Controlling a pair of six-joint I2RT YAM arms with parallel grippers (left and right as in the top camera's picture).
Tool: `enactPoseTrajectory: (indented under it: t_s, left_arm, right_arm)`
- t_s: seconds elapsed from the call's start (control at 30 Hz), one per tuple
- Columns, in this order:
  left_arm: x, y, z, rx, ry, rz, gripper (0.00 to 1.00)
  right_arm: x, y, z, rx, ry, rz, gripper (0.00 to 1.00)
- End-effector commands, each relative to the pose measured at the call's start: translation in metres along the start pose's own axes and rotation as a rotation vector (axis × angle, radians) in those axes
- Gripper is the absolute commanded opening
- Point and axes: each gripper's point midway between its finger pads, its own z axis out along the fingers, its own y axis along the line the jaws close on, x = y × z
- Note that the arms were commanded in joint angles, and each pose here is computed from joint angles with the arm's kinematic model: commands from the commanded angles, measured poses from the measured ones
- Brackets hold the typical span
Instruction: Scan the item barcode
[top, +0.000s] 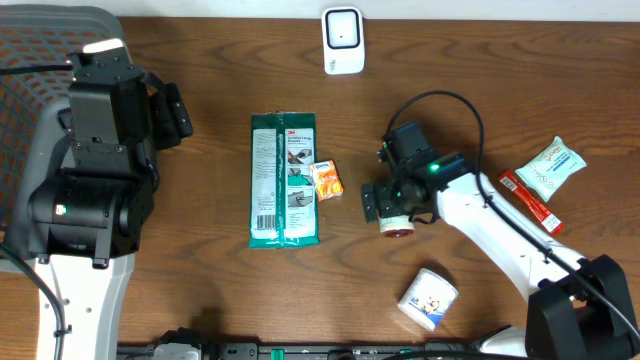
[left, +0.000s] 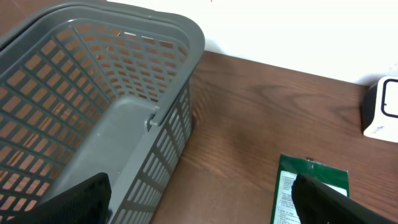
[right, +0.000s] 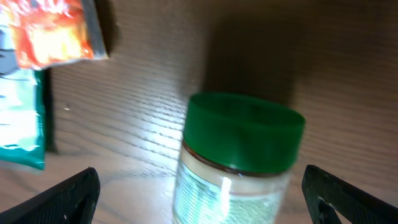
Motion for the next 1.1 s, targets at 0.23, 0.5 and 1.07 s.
enactPoseTrajectory:
  t_s: [0.23, 0.5, 1.07]
  left_arm:
    - [-0.003, 0.003, -0.001, -0.014, -0.008, -0.012, 0.92]
    - [-0.003, 0.003, -0.001, -0.014, -0.008, -0.013, 0.92]
    - [-0.003, 0.003, -0.001, -0.014, -0.008, -0.012, 0.92]
  right_arm:
    - [0.009, -0.002, -0.005, 0.148, -0.007, 0.002, 0.99]
    - [0.004, 0.029, -0.003, -0.003, -0.014, -0.001, 0.99]
    - [0.010, 0.010, -0.005, 0.198, -0.062, 0.089, 0.96]
